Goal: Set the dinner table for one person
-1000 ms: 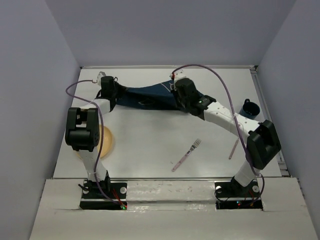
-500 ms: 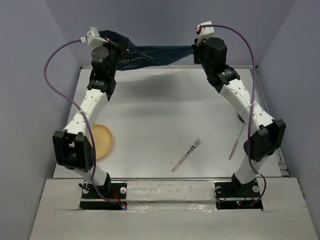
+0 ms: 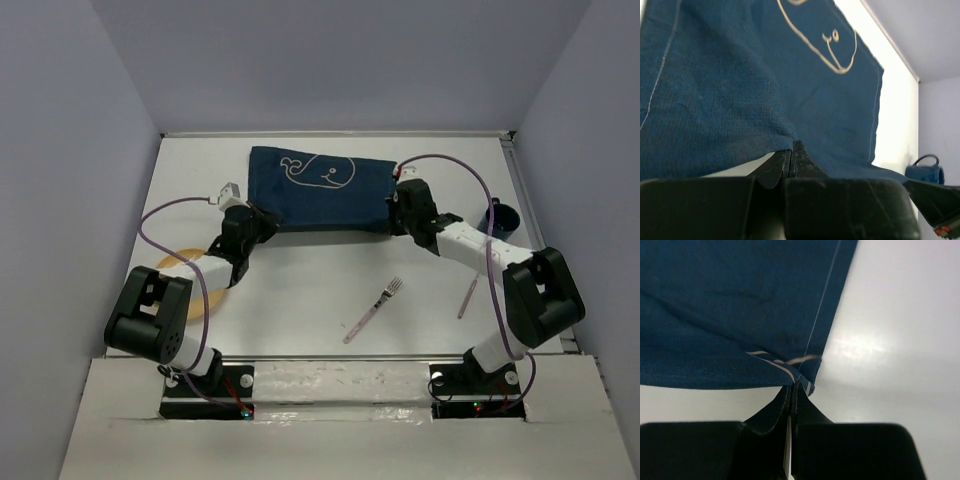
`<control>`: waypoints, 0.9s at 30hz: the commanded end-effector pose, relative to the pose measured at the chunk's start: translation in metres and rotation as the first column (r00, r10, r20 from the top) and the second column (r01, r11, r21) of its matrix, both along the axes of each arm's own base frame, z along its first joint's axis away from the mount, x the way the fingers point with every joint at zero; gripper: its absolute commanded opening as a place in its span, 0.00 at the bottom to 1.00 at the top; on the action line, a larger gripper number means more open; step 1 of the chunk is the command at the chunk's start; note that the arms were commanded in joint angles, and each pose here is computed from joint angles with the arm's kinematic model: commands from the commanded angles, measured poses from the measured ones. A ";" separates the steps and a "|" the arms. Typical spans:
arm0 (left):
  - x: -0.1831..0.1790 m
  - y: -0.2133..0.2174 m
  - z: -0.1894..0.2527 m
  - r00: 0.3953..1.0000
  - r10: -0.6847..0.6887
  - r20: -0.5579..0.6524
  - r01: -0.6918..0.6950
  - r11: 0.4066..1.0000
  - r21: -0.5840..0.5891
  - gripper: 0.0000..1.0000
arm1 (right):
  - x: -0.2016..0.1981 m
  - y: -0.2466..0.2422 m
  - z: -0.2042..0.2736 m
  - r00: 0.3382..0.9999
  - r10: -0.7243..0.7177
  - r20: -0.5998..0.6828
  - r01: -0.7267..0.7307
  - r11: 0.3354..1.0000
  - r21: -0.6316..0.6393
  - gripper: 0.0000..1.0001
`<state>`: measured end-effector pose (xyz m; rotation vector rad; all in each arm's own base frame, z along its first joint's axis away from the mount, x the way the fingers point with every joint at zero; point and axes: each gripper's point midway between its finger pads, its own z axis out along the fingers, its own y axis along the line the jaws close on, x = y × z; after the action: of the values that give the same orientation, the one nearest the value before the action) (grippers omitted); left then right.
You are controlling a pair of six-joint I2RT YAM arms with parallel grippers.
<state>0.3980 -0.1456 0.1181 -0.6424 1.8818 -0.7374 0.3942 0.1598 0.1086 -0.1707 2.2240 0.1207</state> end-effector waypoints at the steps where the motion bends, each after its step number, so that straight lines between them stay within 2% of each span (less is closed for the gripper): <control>1: -0.006 0.000 0.017 0.990 0.039 0.133 -0.035 0.999 -0.026 0.00 | -0.010 -0.030 -0.009 0.977 -0.212 -0.023 0.214 0.975 0.069 0.00; 8: -0.055 -0.011 -0.023 0.997 -0.026 0.067 0.027 1.000 -0.013 0.00 | -0.049 -0.058 -0.036 0.947 -0.311 -0.083 0.313 0.950 0.018 0.00; 15: -0.081 -0.009 -0.041 0.997 -0.067 0.038 0.066 0.997 0.028 0.01 | -0.061 -0.060 -0.020 0.934 -0.350 -0.073 0.356 0.929 0.099 0.00; 18: -0.085 -0.007 -0.046 0.997 -0.072 0.030 0.071 0.996 0.047 0.11 | -0.066 -0.060 -0.019 0.929 -0.360 -0.083 0.368 0.922 0.123 0.00; 19: -0.085 -0.006 -0.046 0.997 -0.072 0.032 0.071 0.996 0.051 0.16 | -0.069 -0.060 -0.022 0.928 -0.362 -0.089 0.371 0.920 0.127 0.08; 21: -0.086 -0.008 -0.045 0.996 -0.089 0.033 0.087 0.995 0.052 0.23 | -0.073 -0.062 -0.025 0.920 -0.377 -0.104 0.389 0.912 0.130 0.15; 22: -0.087 -0.011 -0.045 0.994 -0.101 0.034 0.099 0.994 0.051 0.35 | -0.077 -0.063 -0.030 0.918 -0.379 -0.116 0.392 0.911 0.127 0.25; 24: -0.089 -0.013 -0.040 0.991 -0.125 0.046 0.122 0.991 0.050 0.51 | -0.083 -0.063 -0.029 0.918 -0.377 -0.120 0.392 0.908 0.148 0.34; 25: -0.091 -0.013 -0.040 0.991 -0.127 0.045 0.125 0.991 0.053 0.68 | -0.085 -0.062 -0.028 0.920 -0.373 -0.119 0.388 0.909 0.155 0.49; 26: -0.091 -0.013 -0.033 0.989 -0.131 0.066 0.127 0.990 0.053 0.74 | -0.088 -0.062 -0.025 0.924 -0.365 -0.115 0.380 0.911 0.161 0.56; 27: -0.091 -0.013 -0.029 0.988 -0.133 0.074 0.129 0.990 0.053 0.78 | -0.088 -0.062 -0.022 0.927 -0.358 -0.110 0.372 0.913 0.168 0.57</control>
<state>0.3032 -0.1646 0.0657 -0.4987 1.9610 -0.7984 0.3099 0.1088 0.0757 0.3148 2.3071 0.1485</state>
